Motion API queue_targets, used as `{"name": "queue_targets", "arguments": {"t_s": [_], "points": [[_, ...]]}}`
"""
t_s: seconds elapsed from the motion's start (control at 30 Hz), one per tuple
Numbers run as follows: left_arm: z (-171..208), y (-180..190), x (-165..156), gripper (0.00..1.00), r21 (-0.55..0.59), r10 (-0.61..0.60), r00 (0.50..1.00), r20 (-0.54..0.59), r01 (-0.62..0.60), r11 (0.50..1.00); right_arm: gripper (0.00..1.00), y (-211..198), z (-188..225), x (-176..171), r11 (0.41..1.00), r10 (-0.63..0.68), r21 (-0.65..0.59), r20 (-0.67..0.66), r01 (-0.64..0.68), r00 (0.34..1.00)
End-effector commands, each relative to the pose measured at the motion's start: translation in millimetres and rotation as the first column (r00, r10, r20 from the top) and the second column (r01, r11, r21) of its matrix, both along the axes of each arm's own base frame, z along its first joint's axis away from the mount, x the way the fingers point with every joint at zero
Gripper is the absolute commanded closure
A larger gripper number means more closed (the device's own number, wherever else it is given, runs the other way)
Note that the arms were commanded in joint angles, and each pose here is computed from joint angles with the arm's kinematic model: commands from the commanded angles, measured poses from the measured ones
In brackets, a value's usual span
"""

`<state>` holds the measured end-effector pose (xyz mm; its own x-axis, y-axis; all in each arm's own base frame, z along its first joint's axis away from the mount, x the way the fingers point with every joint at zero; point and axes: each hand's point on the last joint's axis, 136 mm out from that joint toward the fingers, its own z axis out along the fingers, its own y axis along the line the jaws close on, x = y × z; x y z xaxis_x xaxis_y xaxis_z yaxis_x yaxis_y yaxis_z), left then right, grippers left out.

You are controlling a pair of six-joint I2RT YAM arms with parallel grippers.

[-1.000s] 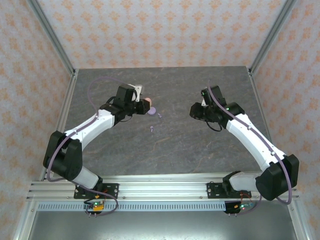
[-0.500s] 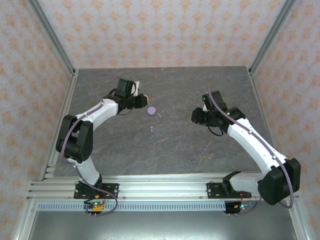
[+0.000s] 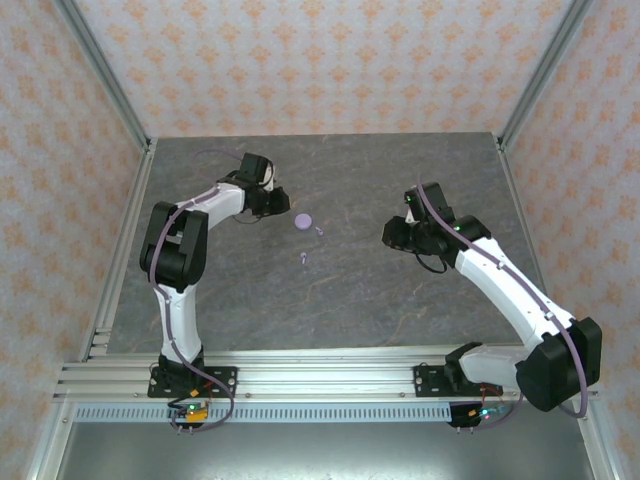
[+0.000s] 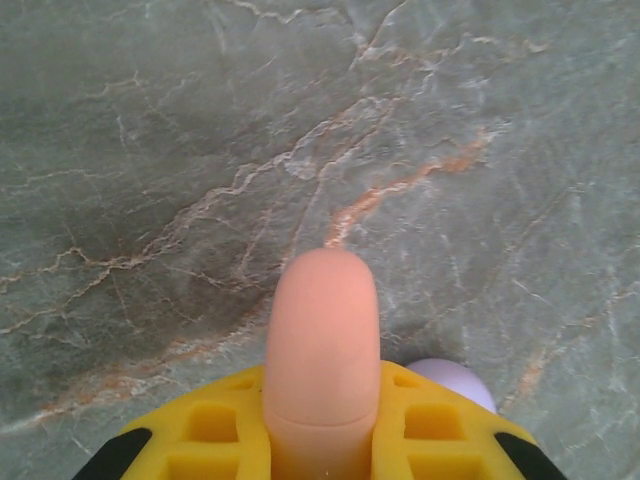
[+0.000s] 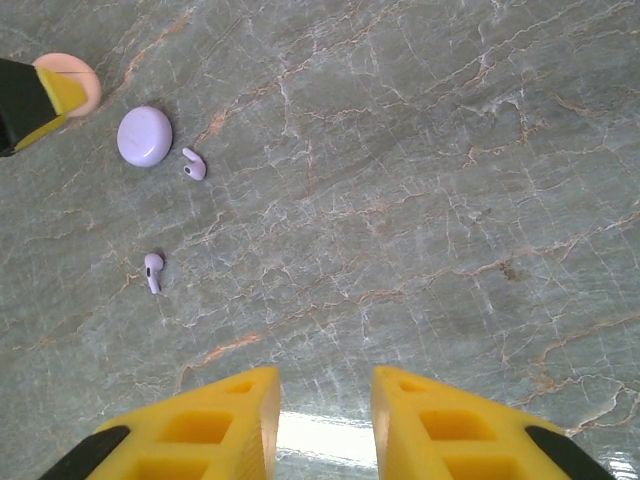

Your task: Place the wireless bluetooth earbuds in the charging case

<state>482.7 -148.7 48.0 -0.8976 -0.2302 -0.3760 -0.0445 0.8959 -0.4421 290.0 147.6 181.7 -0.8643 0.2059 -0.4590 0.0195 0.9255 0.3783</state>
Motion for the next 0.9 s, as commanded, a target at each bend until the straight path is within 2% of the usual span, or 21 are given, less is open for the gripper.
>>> {"name": "queue_targets", "arguments": {"t_s": [0.0, 0.17, 0.27, 0.53, 0.7, 0.87], "points": [[-1, 8, 10, 0.92, -0.002, 0.042, 0.999, -0.011, -0.042, 0.999, 0.69, 0, 1, -1, 1.0, -0.008, 0.023, 0.012, 0.007, 1.0], [-18, 12, 13, 0.9, 0.008, 0.055, 0.998, -0.043, -0.054, 0.998, 0.69, 0, -1, -2, 1.0, -0.008, 0.02, 0.007, 0.008, 1.0], [-25, 15, 13, 0.83, 0.022, 0.066, 0.996, -0.06, -0.065, 0.998, 0.69, -1, -1, -2, 1.0, -0.009, 0.018, 0.006, 0.009, 1.0], [-27, 37, 9, 0.49, 0.152, 0.098, 0.994, -0.054, -0.089, 0.984, 0.69, -2, -3, -2, 1.0, -0.006, 0.006, 0.006, 0.006, 1.0], [-8, 50, 6, 0.41, 0.236, 0.081, 0.997, -0.015, -0.076, 0.969, 0.69, -2, -4, -2, 1.0, -0.002, 0.005, 0.007, 0.002, 1.0], [15, 57, 0, 0.41, 0.284, 0.057, 0.998, 0.022, -0.061, 0.957, 0.68, -2, -5, -3, 1.0, 0.005, 0.003, 0.004, -0.005, 1.0]]}}
